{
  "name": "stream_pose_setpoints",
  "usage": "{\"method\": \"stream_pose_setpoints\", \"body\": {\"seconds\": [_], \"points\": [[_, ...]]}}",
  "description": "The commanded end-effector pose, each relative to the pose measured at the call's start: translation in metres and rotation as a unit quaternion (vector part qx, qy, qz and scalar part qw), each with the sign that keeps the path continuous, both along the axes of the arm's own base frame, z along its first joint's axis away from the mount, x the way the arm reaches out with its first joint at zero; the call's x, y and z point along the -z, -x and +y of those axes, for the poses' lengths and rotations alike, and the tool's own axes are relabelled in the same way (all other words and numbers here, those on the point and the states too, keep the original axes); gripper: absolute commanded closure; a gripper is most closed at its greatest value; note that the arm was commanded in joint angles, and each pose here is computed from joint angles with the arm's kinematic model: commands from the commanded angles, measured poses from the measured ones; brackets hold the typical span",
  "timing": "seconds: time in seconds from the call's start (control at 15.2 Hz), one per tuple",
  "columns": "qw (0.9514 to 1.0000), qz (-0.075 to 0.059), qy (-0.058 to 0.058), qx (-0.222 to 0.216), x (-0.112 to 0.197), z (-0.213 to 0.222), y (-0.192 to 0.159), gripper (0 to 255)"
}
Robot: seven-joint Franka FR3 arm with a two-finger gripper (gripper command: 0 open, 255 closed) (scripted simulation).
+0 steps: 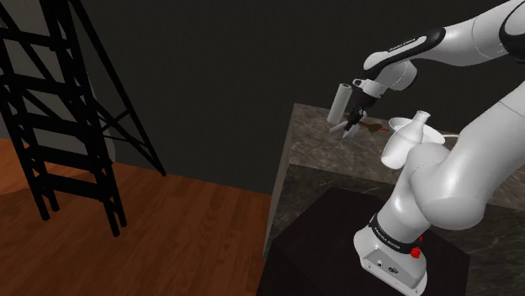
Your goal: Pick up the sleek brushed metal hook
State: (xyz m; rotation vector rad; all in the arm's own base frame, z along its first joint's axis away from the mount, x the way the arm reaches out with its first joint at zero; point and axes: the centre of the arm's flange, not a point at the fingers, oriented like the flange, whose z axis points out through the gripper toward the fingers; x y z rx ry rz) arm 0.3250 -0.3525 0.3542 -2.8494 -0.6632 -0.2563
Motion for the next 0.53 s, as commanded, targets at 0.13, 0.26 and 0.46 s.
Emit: {"method": "stream_pose_setpoints", "body": {"seconds": [0.13,0.26,0.46], "points": [[1.0000,0.000,0.001,0.000,-0.023,0.000,0.001,255],[1.0000,0.000,0.001,0.000,-0.034,0.000,0.001,255],[1.0000,0.000,0.001,0.000,-0.040,0.000,0.001,255]]}}
